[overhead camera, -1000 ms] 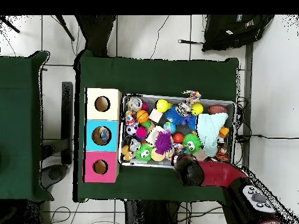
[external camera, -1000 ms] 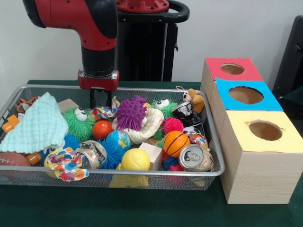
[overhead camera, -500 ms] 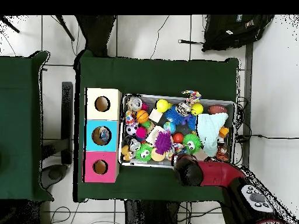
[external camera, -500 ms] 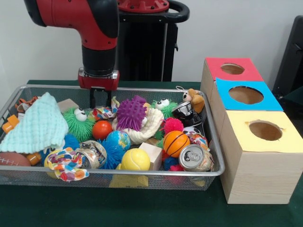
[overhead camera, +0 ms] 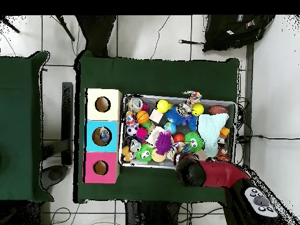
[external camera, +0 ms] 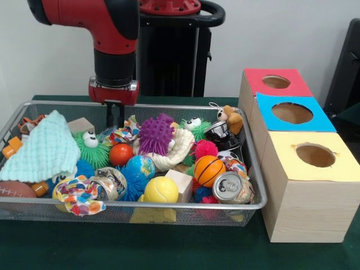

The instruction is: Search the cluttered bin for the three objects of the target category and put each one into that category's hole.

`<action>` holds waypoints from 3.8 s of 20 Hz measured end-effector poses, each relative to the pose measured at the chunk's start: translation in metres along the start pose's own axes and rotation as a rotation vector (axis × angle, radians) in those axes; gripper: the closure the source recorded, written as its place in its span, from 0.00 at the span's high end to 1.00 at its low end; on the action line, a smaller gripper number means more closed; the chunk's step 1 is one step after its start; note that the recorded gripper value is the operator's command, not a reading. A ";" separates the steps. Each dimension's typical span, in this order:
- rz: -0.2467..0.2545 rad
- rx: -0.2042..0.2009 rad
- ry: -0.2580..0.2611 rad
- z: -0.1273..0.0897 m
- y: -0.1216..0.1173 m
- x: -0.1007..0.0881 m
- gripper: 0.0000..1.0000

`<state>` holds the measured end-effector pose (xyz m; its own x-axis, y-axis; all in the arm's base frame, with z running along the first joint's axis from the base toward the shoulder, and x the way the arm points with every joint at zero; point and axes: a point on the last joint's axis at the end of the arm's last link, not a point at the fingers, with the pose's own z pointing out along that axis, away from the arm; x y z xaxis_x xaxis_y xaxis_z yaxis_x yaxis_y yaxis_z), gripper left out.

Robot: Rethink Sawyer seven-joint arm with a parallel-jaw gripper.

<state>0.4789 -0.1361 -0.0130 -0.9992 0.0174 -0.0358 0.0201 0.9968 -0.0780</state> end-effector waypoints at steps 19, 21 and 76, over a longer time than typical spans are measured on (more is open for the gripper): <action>0.017 0.037 -0.024 -0.042 -0.022 -0.023 0.00; 0.018 0.039 -0.035 -0.046 -0.022 -0.027 0.00; 0.128 0.032 -0.094 -0.150 0.018 -0.084 0.00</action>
<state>0.5577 -0.1078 0.1380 -0.9808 0.1352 -0.1404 0.1497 0.9839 -0.0981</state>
